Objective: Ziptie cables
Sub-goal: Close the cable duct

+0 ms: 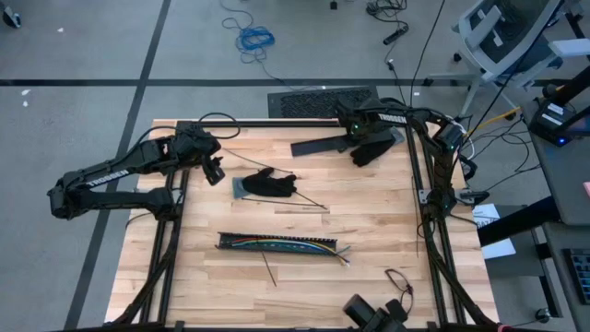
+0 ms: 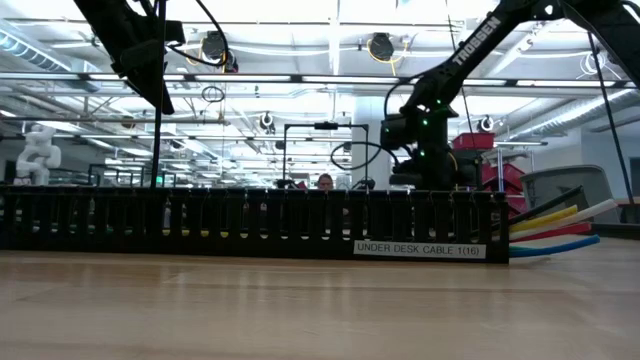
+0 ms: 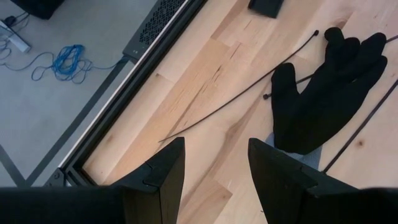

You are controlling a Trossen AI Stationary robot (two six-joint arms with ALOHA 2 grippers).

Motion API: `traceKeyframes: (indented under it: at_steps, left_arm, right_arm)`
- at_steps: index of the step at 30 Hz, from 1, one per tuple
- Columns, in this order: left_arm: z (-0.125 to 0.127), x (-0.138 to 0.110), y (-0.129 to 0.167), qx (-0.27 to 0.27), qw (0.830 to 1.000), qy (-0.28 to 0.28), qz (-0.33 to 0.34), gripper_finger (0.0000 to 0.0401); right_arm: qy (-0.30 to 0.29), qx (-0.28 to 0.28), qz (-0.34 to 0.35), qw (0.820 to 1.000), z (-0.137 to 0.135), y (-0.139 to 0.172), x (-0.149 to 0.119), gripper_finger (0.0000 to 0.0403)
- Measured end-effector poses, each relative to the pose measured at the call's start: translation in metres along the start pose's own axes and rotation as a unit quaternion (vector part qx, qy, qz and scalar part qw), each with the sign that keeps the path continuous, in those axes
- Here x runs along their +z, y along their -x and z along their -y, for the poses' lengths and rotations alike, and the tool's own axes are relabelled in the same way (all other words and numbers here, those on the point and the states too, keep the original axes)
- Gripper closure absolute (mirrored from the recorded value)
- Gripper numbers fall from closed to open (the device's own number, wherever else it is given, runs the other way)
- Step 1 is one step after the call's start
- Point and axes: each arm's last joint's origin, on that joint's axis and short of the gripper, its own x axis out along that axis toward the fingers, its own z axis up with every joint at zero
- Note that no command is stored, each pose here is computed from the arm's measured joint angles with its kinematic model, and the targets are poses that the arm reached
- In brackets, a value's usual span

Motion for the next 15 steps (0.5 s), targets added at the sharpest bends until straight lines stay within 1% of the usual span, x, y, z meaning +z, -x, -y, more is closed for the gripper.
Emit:
traceKeyframes:
  at_steps: [4, 7, 10, 13, 15]
  left_arm:
    - [0.0, 0.0, 0.0, 0.0, 1.0, 0.0, 0.0, 0.0228]
    - [0.0, 0.0, 0.0, 0.0, 1.0, 0.0, 0.0, 0.0228]
    - [0.0, 0.0, 0.0, 0.0, 1.0, 0.0, 0.0, 0.0228]
    - [0.0, 0.0, 0.0, 0.0, 1.0, 0.0, 0.0, 0.0228]
    - [0.0, 0.0, 0.0, 0.0, 1.0, 0.001, 0.0, 0.0228]
  right_arm:
    - [-0.012, -0.002, -0.007, 1.0, 0.002, -0.01, -0.008, 0.0402]
    - [-0.019, 0.007, -0.019, 1.0, 0.0, -0.013, -0.013, 0.0402]
    - [0.0, -0.009, -0.029, 1.0, -0.011, -0.013, -0.02, 0.0403]
    - [0.001, -0.001, -0.037, 0.999, -0.024, -0.013, -0.026, 0.0403]
    - [0.011, -0.011, -0.032, 0.999, -0.032, -0.013, -0.03, 0.0403]
